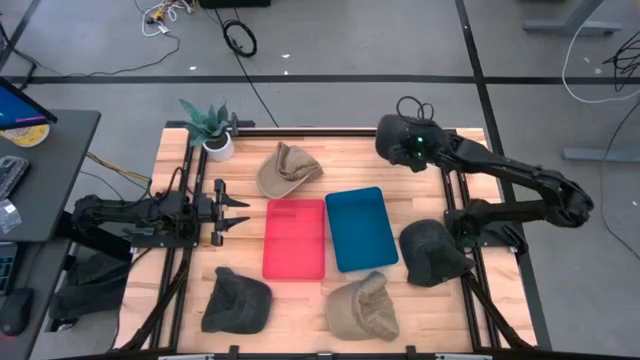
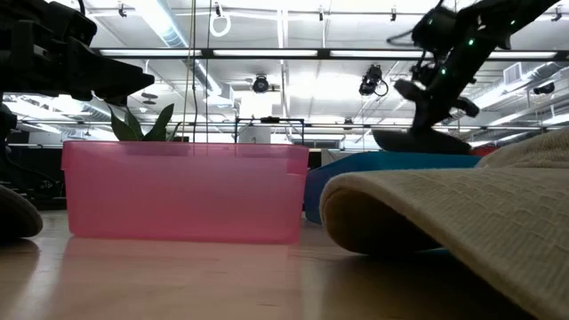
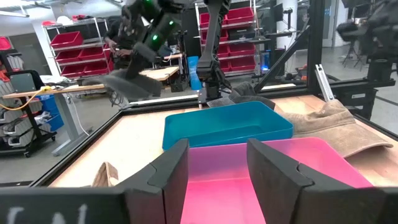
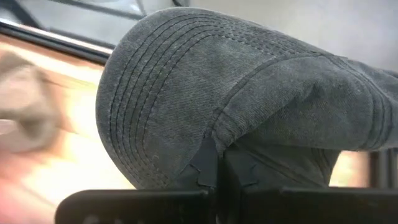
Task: Pick & Place hat
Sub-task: Put the top black cap into the blue bin
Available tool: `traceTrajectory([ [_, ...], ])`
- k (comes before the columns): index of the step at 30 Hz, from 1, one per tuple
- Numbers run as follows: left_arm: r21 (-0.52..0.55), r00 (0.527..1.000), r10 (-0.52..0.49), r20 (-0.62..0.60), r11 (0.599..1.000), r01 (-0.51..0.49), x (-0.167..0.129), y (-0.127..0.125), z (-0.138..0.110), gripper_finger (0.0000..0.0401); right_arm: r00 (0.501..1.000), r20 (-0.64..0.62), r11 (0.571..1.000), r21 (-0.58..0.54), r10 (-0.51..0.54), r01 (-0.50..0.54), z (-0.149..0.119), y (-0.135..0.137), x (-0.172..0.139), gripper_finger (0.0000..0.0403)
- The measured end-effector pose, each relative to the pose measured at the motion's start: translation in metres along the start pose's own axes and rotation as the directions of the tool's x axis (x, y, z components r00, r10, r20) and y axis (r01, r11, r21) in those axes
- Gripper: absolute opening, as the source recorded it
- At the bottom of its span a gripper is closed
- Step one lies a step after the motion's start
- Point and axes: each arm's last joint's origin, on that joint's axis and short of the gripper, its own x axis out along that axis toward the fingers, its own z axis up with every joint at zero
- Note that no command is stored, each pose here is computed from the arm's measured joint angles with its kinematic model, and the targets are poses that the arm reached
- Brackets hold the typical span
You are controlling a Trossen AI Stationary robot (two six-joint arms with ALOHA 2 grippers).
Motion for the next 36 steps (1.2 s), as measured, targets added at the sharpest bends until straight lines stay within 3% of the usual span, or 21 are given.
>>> traceTrajectory([
  [10,0.000,1.000,-0.001,0.000,1.000,0.001,0.000,0.000,0.000,0.0165,0.966,0.119,0.962,-0.179,0.231,-0.208,0.001,0.021,-0.035,0.0001],
  [15,0.000,1.000,0.000,0.000,1.000,0.000,0.000,0.000,0.000,0.0165,0.915,0.073,0.866,-0.360,0.396,-0.346,-0.005,0.036,-0.045,0.0001],
  [20,0.000,1.000,0.000,0.000,1.000,0.000,0.000,0.000,0.000,0.0165,0.884,0.034,0.761,-0.526,0.466,-0.380,-0.015,0.049,-0.054,0.0001],
  [23,0.000,1.000,0.000,0.000,1.000,0.000,0.000,0.000,0.000,0.0165,0.859,0.000,0.681,-0.610,0.512,-0.406,-0.022,0.057,-0.061,0.0001],
  [31,0.000,1.000,0.000,0.000,1.000,0.000,0.000,0.000,0.000,0.0165,0.774,-0.134,0.409,-0.786,0.619,-0.463,-0.048,0.076,-0.083,0.0001],
  [36,0.000,1.000,0.000,0.000,1.000,0.000,0.000,0.000,0.000,0.0165,0.710,-0.240,0.176,-0.871,0.662,-0.459,-0.064,0.090,-0.090,0.0004],
])
